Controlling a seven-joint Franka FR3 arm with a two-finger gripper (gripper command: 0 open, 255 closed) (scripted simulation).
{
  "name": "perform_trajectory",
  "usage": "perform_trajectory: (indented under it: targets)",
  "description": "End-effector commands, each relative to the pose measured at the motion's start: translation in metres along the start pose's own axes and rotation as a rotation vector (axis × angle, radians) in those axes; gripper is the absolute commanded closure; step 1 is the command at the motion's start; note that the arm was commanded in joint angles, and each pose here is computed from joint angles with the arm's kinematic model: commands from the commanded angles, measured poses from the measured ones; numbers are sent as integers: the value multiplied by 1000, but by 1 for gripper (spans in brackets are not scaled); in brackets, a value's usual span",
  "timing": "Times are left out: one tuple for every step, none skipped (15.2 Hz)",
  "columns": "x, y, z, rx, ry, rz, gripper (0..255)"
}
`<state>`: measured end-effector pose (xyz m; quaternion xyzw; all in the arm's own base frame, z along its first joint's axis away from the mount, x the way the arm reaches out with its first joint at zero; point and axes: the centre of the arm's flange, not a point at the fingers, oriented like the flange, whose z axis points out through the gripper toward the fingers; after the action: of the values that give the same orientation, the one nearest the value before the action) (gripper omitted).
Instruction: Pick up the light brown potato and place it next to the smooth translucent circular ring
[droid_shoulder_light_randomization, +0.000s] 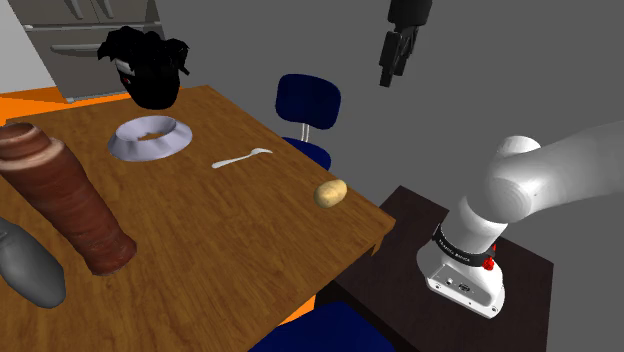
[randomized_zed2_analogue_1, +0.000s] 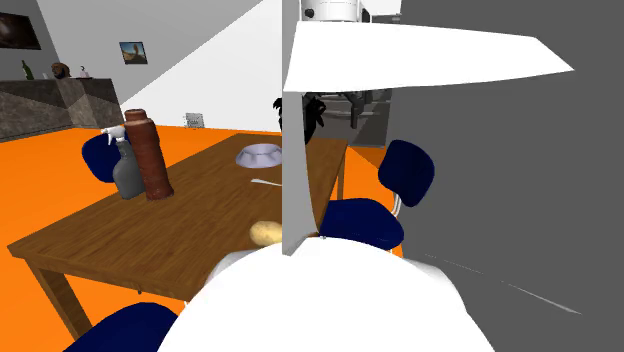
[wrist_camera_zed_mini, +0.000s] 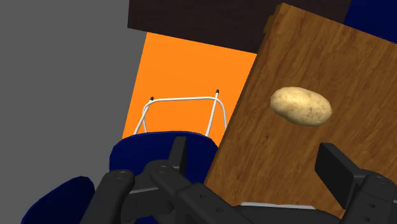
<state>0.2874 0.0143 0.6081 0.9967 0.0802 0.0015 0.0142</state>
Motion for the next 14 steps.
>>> perform_trajectory:
  targets:
    - [0,0,0,0,0,0,0]
    - [3,-4,12,2,7,-53,0]
    - [6,-8,24,3,13,-105,0]
    - [9,-13,35,5,20,-158,0]
    - [11,-17,47,7,27,-210,0]
    - [14,-22,59,8,34,-263,0]
    - [16,-27,70,10,40,-315,0]
    - [18,-32,82,12,47,-368,0]
    - [20,-37,93,14,54,-420,0]
    - [22,-42,105,15,60,-473,0]
    - [24,-48,117,17,67,-525,0]
    - [25,-53,128,19,74,-578,0]
    - [26,-59,140,20,81,-630,0]
    - [27,-64,151,22,87,-683,0]
